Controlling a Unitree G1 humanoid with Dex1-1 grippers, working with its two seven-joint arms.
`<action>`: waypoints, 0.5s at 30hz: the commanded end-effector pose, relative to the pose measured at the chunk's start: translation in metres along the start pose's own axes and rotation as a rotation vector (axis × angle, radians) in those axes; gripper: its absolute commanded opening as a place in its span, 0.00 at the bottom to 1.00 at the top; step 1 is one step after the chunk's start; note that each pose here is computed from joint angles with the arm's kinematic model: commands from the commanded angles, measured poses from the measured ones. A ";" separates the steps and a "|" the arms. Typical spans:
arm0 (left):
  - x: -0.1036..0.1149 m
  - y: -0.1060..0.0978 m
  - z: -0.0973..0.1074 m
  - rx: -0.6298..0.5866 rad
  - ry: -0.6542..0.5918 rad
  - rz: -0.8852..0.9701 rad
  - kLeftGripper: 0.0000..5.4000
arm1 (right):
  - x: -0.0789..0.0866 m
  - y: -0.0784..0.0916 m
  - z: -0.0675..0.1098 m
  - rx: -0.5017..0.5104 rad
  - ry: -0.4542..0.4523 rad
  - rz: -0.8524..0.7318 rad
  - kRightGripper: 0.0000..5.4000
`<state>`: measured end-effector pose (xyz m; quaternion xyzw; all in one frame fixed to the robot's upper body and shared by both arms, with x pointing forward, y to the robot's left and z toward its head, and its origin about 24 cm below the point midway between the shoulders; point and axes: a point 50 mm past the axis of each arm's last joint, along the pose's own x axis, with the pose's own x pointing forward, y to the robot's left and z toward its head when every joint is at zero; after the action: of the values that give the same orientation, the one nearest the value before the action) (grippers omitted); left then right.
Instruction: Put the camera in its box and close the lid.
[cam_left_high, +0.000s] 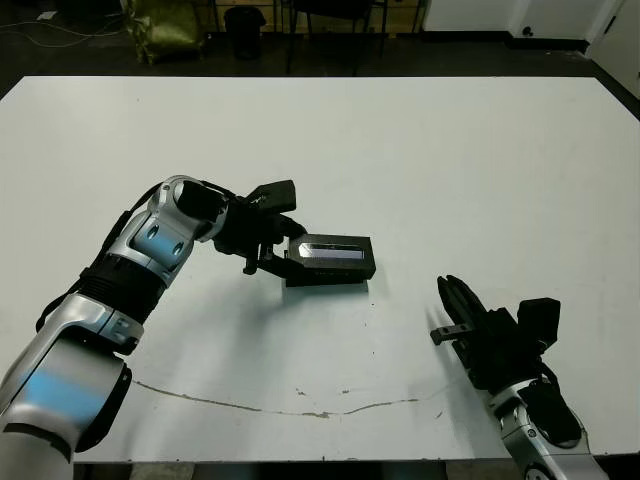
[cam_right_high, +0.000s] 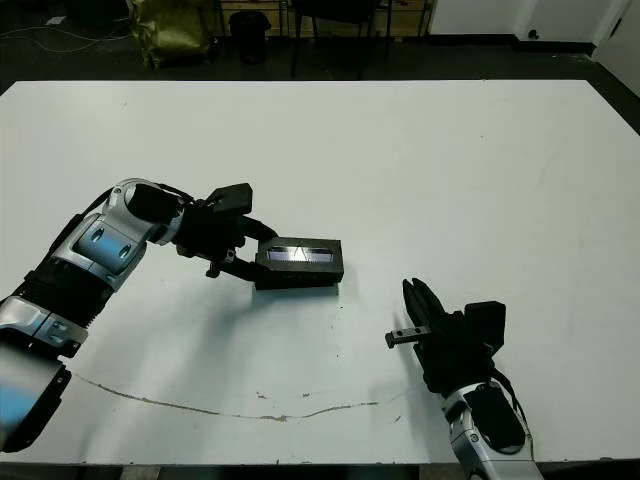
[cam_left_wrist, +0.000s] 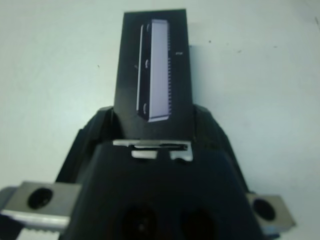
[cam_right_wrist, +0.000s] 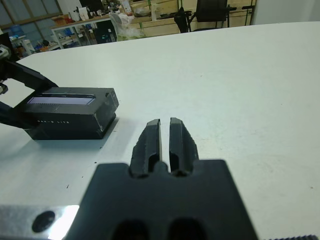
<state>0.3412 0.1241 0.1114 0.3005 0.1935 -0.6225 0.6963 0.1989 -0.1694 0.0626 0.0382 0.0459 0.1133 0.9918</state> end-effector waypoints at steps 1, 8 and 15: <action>0.000 0.000 -0.015 -0.052 0.046 0.001 0.45 | -0.002 -0.002 -0.007 0.009 0.031 -0.008 0.00; 0.000 0.000 -0.025 -0.057 0.074 -0.001 0.44 | -0.003 -0.002 -0.005 0.004 0.031 -0.004 0.00; -0.002 0.001 -0.027 -0.056 0.082 0.001 0.44 | -0.004 -0.001 -0.005 0.029 0.033 -0.007 0.00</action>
<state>0.3470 0.1301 0.1064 0.2962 0.1951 -0.6218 0.6983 0.1976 -0.1693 0.0621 0.0479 0.0471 0.1168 0.9909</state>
